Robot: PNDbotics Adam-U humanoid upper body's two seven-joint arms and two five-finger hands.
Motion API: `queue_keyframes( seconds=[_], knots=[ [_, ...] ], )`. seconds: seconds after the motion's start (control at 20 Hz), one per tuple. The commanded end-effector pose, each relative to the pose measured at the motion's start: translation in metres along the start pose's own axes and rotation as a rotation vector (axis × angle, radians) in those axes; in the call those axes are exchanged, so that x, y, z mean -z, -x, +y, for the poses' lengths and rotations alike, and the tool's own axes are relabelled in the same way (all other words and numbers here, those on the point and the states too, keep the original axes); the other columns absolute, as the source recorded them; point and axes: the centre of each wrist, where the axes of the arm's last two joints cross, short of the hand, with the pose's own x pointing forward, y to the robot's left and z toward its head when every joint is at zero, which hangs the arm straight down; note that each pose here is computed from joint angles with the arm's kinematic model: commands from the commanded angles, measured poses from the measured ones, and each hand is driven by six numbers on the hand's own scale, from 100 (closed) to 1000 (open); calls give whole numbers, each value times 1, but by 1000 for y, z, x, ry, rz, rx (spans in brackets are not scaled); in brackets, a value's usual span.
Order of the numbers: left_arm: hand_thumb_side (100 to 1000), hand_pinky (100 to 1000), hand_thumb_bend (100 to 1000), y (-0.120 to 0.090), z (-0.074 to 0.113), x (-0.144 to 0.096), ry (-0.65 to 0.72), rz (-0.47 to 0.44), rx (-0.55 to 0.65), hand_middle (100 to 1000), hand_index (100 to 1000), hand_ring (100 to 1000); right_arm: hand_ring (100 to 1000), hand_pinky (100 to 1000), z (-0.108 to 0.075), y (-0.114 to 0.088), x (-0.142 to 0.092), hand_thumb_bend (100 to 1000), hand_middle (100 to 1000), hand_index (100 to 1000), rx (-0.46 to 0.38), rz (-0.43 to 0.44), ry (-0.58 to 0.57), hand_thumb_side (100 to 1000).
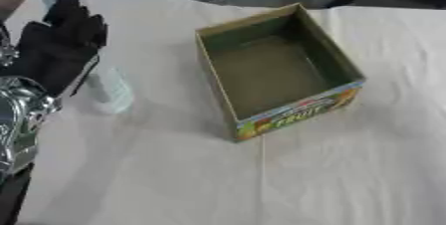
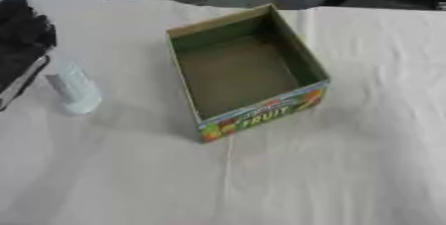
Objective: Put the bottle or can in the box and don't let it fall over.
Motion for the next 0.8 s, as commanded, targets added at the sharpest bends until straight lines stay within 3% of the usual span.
queue_keyframes(
  seconds=[0.05, 0.8],
  knots=[
    [1000, 110, 394, -10, -14, 1, 58, -13, 49, 207, 920, 124, 898, 826, -4, -8, 6, 100, 1000, 979, -8, -28, -7, 784],
    [1000, 155, 398, -7, -60, 17, 187, 91, 118, 237, 948, 173, 897, 825, -2, -10, 9, 100, 1000, 978, 1, -31, -25, 774]
  ],
)
